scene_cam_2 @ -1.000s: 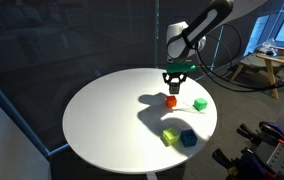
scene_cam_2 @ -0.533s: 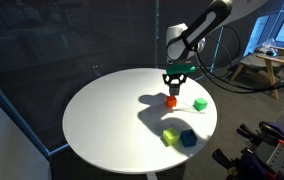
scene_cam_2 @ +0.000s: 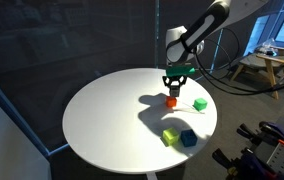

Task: Pick up the gray block from the table and put it on the orange block

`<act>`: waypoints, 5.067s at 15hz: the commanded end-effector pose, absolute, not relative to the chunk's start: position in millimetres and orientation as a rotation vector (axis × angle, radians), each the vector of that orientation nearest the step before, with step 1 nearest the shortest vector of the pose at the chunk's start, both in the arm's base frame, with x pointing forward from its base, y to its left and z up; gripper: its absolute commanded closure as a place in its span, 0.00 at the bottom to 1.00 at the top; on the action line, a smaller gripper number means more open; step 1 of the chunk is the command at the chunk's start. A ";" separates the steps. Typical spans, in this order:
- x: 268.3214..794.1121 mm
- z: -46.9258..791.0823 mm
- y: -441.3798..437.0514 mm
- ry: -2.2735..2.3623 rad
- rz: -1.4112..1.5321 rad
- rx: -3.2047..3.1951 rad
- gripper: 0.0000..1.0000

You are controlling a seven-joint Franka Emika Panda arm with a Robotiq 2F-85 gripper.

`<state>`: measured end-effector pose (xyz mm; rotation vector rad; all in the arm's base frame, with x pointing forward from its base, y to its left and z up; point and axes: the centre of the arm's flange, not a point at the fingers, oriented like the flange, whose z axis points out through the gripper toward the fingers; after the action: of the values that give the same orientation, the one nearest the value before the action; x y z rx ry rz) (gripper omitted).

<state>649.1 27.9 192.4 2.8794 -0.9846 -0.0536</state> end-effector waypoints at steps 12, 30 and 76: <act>665.4 192.2 30.4 -0.970 -0.022 2.875 0.71; 667.2 180.8 27.5 -0.966 -0.042 2.863 0.01; 546.7 332.1 45.0 -0.666 0.086 3.060 0.00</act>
<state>559.9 46.9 310.8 3.0398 -0.6799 0.0392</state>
